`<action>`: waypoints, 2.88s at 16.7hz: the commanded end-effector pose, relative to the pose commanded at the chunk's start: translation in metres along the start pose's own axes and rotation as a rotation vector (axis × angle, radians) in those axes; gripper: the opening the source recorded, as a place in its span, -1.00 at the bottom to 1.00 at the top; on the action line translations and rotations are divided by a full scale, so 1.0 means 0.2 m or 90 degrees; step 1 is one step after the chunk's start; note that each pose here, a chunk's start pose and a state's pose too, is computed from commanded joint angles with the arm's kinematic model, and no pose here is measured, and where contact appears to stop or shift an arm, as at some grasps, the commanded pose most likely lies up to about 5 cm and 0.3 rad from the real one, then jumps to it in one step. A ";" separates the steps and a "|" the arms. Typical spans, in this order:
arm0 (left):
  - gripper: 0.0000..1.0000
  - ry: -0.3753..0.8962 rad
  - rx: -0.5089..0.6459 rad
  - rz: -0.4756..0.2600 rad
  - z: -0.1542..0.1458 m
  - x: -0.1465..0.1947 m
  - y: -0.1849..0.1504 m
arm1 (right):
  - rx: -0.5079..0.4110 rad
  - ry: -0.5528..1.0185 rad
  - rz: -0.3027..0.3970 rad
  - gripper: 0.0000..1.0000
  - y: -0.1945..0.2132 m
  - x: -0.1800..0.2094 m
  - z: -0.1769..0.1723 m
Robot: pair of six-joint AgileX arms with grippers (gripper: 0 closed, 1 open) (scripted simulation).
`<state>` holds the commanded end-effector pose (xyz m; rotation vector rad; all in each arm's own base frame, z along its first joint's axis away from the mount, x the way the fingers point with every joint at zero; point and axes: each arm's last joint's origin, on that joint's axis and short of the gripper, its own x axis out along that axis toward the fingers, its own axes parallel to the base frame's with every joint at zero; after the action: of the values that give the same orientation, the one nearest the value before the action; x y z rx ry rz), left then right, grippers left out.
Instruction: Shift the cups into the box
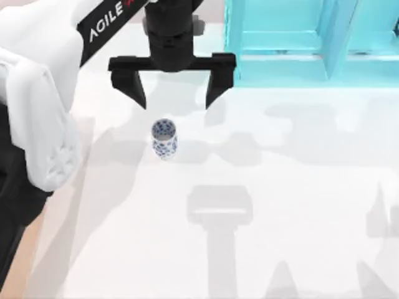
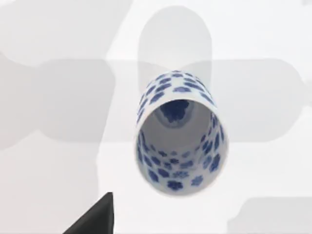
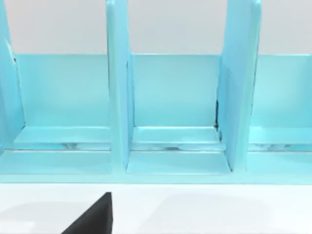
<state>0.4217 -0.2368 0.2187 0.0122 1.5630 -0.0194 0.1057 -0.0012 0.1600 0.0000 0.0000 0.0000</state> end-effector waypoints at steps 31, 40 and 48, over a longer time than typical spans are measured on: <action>-1.00 0.006 0.000 0.003 -0.03 0.40 0.01 | 0.000 0.000 0.000 1.00 0.00 0.00 0.00; -1.00 0.004 -0.002 0.003 0.00 0.17 0.23 | 0.000 0.000 0.000 1.00 0.00 0.00 0.00; -1.00 0.008 0.004 0.005 -0.02 -0.09 0.50 | 0.000 0.000 0.000 1.00 0.00 0.00 0.00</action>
<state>0.4190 -0.1372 0.2359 0.0231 1.5747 -0.0176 0.1057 -0.0012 0.1600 0.0000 0.0000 0.0000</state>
